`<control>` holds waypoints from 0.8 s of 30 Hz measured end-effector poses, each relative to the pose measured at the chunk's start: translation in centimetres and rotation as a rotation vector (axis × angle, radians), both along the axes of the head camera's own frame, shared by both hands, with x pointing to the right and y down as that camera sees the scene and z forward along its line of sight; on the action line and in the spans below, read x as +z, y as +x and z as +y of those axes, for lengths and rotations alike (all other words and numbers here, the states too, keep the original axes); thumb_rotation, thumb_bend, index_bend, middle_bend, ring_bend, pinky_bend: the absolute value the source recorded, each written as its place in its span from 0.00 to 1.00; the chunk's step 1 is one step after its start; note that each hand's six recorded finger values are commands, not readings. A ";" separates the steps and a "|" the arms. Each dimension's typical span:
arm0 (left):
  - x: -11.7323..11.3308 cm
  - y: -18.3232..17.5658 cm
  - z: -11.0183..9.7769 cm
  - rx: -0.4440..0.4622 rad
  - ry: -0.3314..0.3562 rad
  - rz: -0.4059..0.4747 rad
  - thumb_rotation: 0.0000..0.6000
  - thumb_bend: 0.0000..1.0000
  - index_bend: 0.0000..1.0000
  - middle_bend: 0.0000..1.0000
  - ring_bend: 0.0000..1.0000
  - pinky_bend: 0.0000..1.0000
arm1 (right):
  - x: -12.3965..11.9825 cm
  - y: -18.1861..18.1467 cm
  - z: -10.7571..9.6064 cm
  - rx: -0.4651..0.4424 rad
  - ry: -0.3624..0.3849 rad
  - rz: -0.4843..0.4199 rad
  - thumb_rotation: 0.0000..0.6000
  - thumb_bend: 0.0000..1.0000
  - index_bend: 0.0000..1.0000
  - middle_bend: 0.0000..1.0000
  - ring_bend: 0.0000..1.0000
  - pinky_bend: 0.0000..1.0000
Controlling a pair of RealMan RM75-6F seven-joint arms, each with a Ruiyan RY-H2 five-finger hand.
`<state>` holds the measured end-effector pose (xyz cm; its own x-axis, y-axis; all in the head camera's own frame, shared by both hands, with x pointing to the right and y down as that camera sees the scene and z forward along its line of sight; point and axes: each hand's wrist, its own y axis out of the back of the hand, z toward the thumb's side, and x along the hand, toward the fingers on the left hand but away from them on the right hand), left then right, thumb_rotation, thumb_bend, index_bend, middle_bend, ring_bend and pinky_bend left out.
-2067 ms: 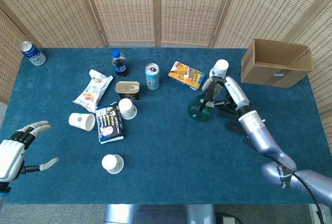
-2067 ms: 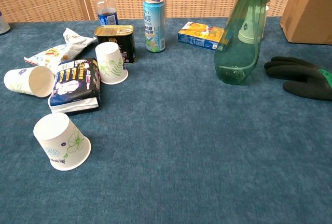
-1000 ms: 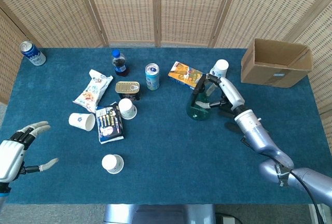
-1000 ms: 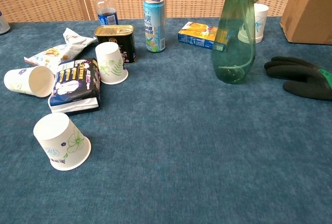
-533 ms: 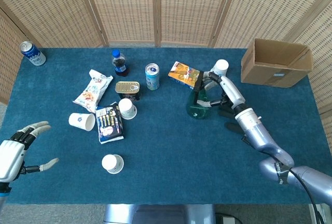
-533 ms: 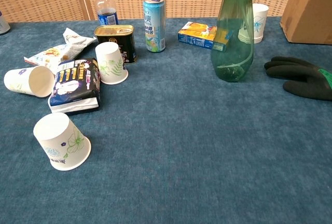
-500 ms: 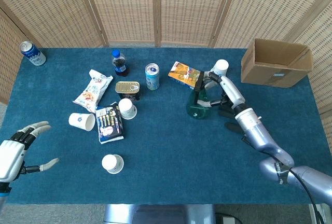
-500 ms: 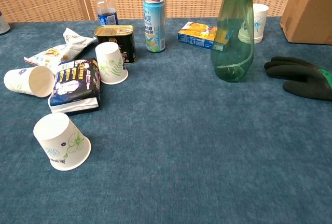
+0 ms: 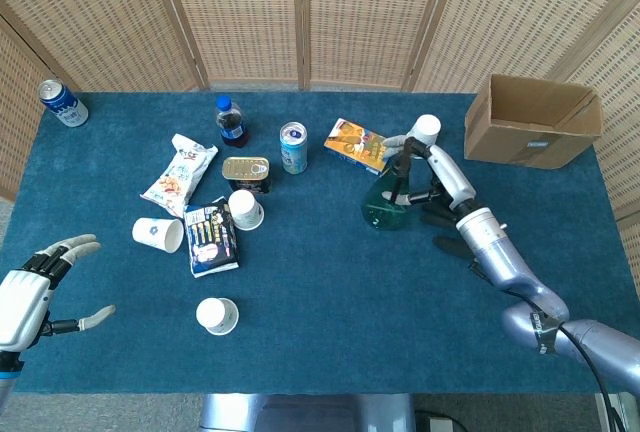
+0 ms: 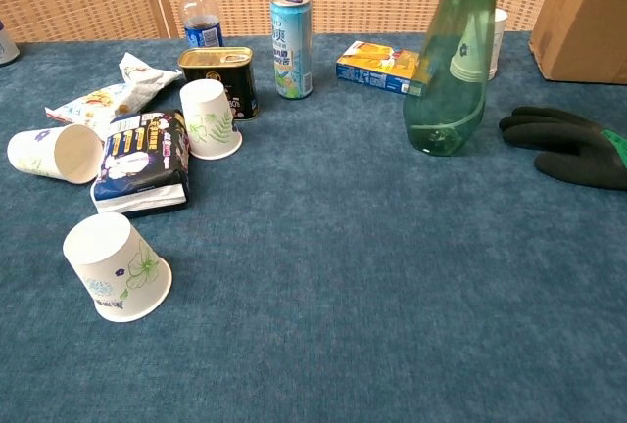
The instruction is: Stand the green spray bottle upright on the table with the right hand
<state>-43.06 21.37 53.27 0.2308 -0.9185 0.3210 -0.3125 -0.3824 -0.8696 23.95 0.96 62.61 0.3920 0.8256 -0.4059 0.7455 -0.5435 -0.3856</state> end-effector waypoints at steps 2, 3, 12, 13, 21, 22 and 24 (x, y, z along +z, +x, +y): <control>0.0 0.0 0.0 0.001 0.001 0.001 0.51 0.18 0.21 0.23 0.23 0.31 | 0.0 0.1 0.0 0.000 0.001 0.002 1.00 0.18 0.24 0.34 0.23 0.20; 0.0 0.1 0.0 0.002 0.001 0.001 0.52 0.18 0.21 0.23 0.23 0.31 | 0.0 0.1 0.0 0.001 0.000 0.001 1.00 0.18 0.24 0.34 0.23 0.20; -0.1 0.2 0.0 0.006 0.002 0.000 0.52 0.18 0.21 0.23 0.23 0.31 | 0.2 0.3 -0.1 0.008 -0.003 -0.001 1.00 0.18 0.23 0.34 0.23 0.18; -0.1 0.2 0.0 0.006 0.002 0.000 0.52 0.18 0.21 0.23 0.23 0.31 | 0.3 0.4 -0.1 0.009 -0.003 -0.001 1.00 0.18 0.22 0.34 0.22 0.18; -0.2 0.5 0.0 0.013 0.004 0.003 0.52 0.18 0.21 0.23 0.23 0.31 | 0.1 1.2 0.2 0.020 0.002 -0.009 1.00 0.18 0.19 0.32 0.20 0.16; -0.2 0.5 0.0 0.014 0.004 0.004 0.52 0.18 0.21 0.23 0.23 0.31 | 0.1 1.4 0.2 0.023 0.003 -0.009 1.00 0.18 0.19 0.32 0.20 0.16; -0.3 0.6 0.0 0.015 0.005 0.005 0.52 0.18 0.21 0.23 0.23 0.31 | 0.1 1.7 0.2 0.027 0.005 -0.011 1.00 0.18 0.19 0.32 0.20 0.16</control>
